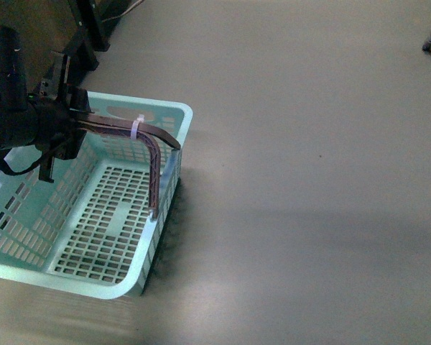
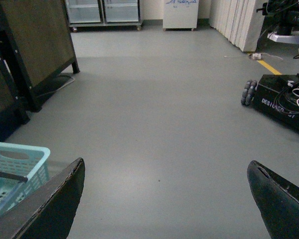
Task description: Pick mango and avocado into basket
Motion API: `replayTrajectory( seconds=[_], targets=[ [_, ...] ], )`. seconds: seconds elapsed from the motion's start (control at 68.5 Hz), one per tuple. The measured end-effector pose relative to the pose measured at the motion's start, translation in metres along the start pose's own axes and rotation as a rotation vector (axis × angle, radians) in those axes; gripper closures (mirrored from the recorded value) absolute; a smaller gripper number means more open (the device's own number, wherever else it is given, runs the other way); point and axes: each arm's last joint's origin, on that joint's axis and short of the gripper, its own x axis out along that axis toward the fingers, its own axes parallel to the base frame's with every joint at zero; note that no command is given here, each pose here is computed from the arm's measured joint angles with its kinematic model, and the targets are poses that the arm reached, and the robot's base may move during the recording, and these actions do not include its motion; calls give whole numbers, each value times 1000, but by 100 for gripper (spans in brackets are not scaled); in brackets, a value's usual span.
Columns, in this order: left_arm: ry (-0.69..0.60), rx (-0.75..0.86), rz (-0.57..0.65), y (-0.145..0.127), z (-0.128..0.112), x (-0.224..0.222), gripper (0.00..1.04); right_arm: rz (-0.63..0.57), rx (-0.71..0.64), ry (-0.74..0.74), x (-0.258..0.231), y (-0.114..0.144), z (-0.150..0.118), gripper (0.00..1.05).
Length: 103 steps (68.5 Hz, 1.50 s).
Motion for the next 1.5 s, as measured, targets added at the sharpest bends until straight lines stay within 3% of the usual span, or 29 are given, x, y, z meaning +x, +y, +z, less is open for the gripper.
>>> replayTrajectory(
  seconds=[0.117,0.38,0.847,1.183,1.504],
  targets=[
    [10,-50,-21,-2,-2,-8,90,0,0,0,0,0,0,9],
    [9,-146,-69,-18,-6,-80,90,0,0,0,0,0,0,9],
    [-32,-319,-224,-65,20,-279,91,0,0,0,0,0,0,9],
    [-33,-296,-265,-85,23,-345,91,0,0,0,0,0,0,9],
    [-6,-233,-242,-86,15,-359,91,0,0,0,0,0,0,9]
  ],
)
